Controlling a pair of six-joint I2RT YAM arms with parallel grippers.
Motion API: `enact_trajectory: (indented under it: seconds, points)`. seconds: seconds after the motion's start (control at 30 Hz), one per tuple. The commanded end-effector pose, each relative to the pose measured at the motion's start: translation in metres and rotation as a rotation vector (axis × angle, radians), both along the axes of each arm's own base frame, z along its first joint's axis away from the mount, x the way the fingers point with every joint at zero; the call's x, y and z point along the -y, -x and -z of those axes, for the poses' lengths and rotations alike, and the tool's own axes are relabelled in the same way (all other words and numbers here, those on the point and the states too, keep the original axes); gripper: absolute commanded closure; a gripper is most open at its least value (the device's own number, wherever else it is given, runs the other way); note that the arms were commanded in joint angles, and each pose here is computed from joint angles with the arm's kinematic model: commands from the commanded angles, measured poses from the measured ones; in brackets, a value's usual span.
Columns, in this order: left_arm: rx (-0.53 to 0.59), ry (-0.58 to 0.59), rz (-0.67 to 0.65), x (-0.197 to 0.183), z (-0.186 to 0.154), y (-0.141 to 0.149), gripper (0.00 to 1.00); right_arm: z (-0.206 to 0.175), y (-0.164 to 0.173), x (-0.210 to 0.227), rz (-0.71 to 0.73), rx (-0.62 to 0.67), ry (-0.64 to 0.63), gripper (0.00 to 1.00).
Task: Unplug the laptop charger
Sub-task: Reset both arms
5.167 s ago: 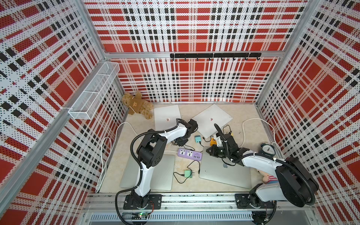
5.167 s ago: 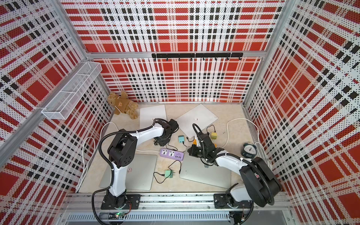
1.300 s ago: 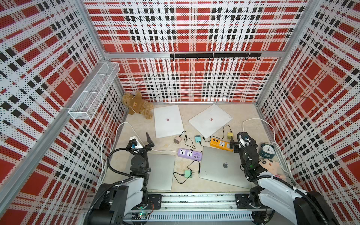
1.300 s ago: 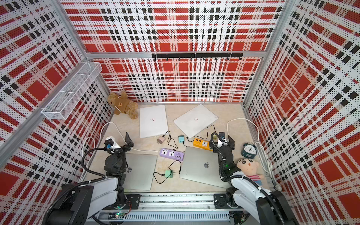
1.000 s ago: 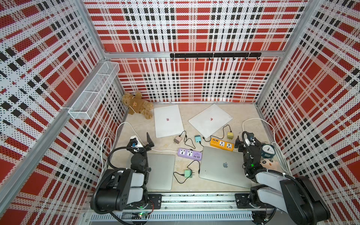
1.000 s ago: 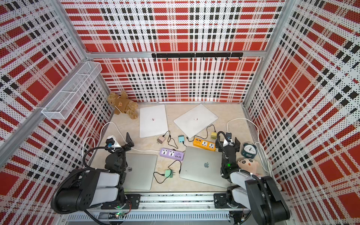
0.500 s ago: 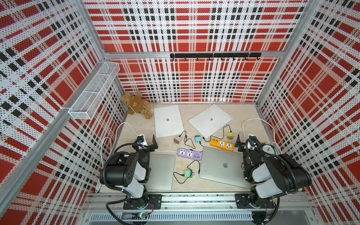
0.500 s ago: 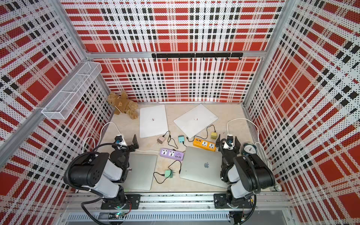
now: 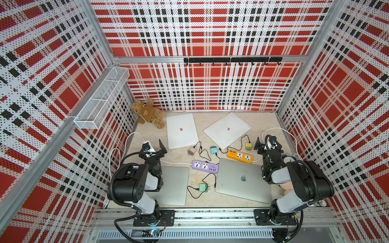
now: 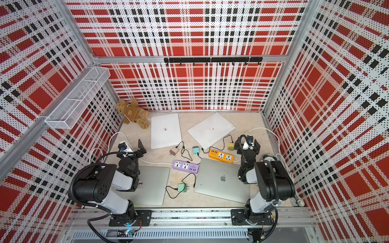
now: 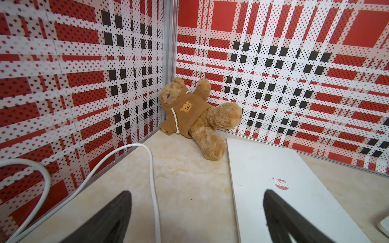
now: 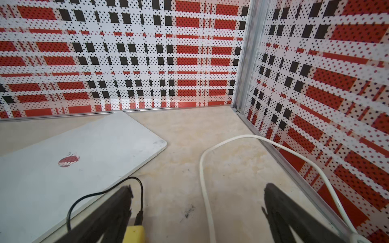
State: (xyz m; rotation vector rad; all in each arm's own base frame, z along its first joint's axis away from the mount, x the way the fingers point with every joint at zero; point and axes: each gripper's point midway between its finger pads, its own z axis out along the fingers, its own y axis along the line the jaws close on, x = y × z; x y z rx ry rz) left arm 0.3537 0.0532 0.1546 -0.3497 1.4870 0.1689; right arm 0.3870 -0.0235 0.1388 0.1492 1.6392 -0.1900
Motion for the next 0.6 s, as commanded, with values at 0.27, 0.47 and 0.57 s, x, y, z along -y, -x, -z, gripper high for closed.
enact_trajectory:
  seconds: [0.27,0.47,0.57]
  points:
    - [0.028,0.003,-0.030,-0.0042,-0.0089,0.0000,0.02,0.0078,-0.0004,-0.0035,-0.024,-0.037,-0.022,0.00]
    - [0.019,-0.002,-0.032,-0.0033,-0.0075,-0.0016,0.02,0.0092,-0.0025,-0.0049,-0.036,-0.045,-0.029,0.00]
    - [0.047,0.009,-0.058,-0.0072,-0.0109,0.0075,0.02,0.0077,-0.0003,-0.0049,-0.038,-0.036,-0.024,0.00]
